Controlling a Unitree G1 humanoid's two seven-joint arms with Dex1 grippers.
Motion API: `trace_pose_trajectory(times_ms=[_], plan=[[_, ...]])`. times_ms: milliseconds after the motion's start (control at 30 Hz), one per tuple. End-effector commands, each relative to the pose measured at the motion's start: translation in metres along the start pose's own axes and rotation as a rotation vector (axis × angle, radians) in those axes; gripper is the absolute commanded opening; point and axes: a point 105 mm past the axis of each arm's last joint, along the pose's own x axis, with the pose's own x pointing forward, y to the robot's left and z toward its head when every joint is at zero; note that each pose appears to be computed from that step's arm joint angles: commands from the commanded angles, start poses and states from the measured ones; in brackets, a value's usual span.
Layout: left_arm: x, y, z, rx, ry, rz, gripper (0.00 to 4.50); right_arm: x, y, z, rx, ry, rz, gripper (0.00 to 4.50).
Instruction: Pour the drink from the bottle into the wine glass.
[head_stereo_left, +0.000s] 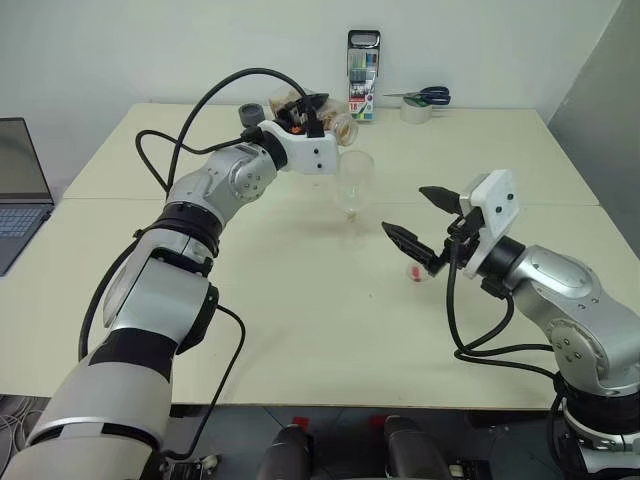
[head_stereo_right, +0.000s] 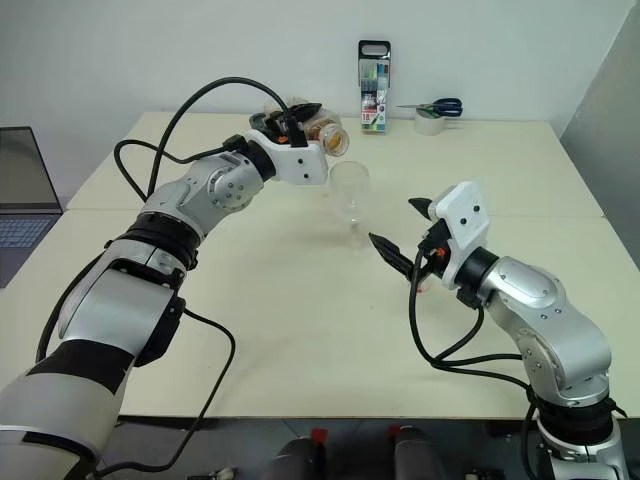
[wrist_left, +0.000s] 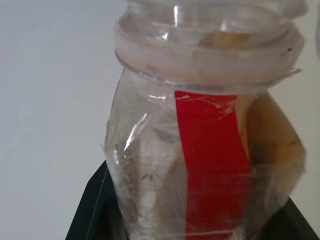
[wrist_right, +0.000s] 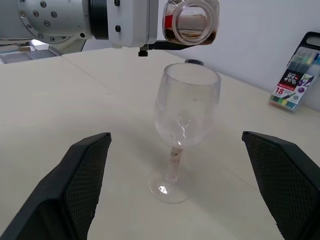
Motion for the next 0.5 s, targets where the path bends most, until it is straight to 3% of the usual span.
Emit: trace_pose_trajectory(times_ms=[33, 500], plan=[[0.0037, 0.0297, 0.0039, 0.057, -0.019, 0.078, 1.81, -0.0026, 0.0024, 0.0109, -0.033, -0.045, -0.001, 4.5], [0.0019, 0.031, -0.0009, 0.15, -0.011, 0.07, 1.8, -0.0025, 0.0051, 0.0074, -0.026, -0.042, 0.007, 4.5]])
